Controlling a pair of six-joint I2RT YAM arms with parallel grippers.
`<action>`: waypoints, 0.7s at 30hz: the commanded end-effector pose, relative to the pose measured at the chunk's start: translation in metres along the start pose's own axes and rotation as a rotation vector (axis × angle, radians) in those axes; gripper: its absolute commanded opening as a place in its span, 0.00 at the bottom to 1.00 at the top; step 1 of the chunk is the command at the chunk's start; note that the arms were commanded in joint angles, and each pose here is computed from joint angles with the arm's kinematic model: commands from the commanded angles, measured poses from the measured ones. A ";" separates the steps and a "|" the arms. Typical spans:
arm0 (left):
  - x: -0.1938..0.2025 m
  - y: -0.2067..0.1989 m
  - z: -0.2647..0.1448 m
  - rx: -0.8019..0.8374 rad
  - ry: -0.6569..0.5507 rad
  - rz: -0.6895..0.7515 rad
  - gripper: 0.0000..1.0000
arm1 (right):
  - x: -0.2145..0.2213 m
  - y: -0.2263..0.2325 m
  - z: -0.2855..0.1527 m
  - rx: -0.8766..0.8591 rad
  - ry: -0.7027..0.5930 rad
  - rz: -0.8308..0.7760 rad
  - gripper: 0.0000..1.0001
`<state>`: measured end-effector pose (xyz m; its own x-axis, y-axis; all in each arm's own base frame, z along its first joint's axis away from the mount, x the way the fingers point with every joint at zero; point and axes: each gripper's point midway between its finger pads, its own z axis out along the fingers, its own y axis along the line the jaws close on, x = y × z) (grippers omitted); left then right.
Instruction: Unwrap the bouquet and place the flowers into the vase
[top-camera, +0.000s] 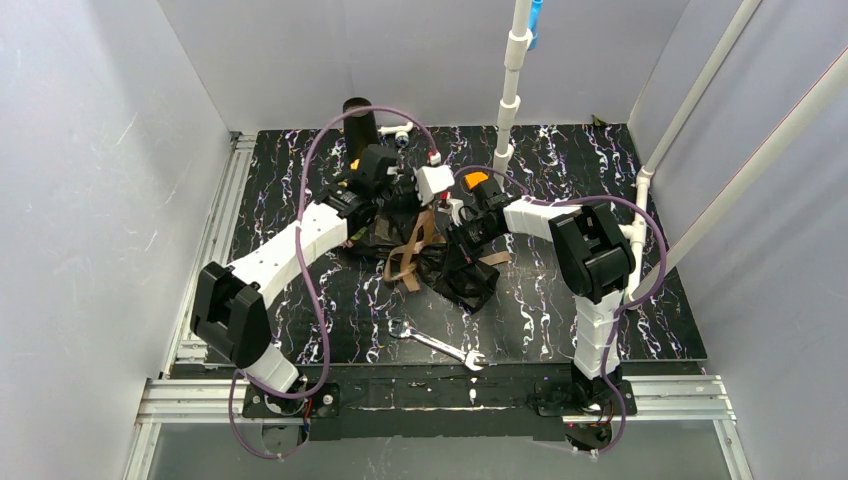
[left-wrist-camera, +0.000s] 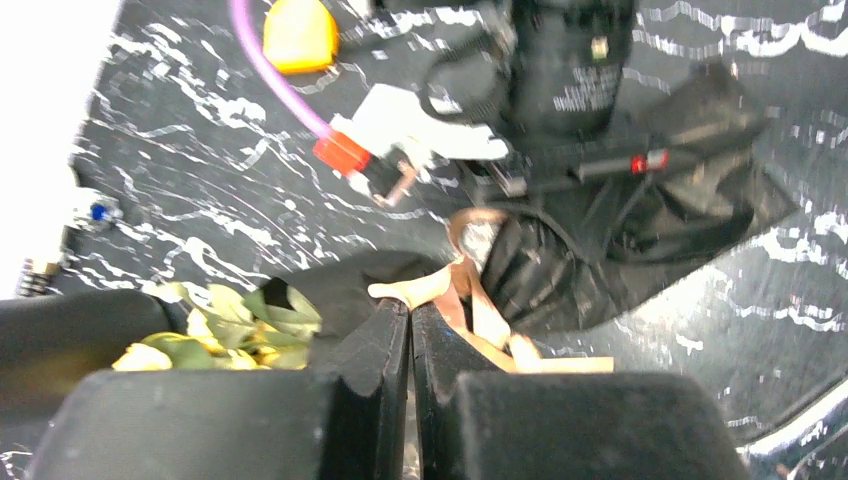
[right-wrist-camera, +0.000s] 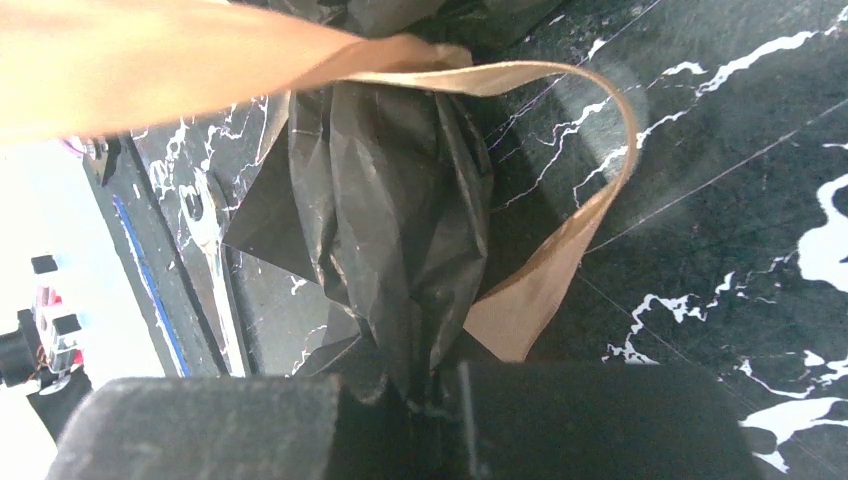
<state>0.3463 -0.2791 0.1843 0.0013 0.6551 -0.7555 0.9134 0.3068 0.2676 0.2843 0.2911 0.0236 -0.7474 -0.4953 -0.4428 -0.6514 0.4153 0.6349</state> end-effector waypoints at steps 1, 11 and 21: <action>-0.059 0.021 -0.032 -0.077 -0.140 -0.077 0.00 | 0.047 -0.037 -0.003 0.181 0.134 0.088 0.01; -0.111 0.040 -0.078 -0.115 -0.271 -0.172 0.00 | 0.047 -0.036 -0.005 0.187 0.132 0.083 0.01; -0.123 0.093 -0.130 -0.179 -0.400 -0.508 0.00 | 0.049 -0.036 -0.005 0.186 0.134 0.083 0.01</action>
<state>0.3847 -0.2633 0.3317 -0.1567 0.2923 -0.9434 0.7944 0.6049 0.0555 0.2833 0.2893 0.0237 -0.7441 -0.4975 -0.4459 -0.6562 0.4193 0.6274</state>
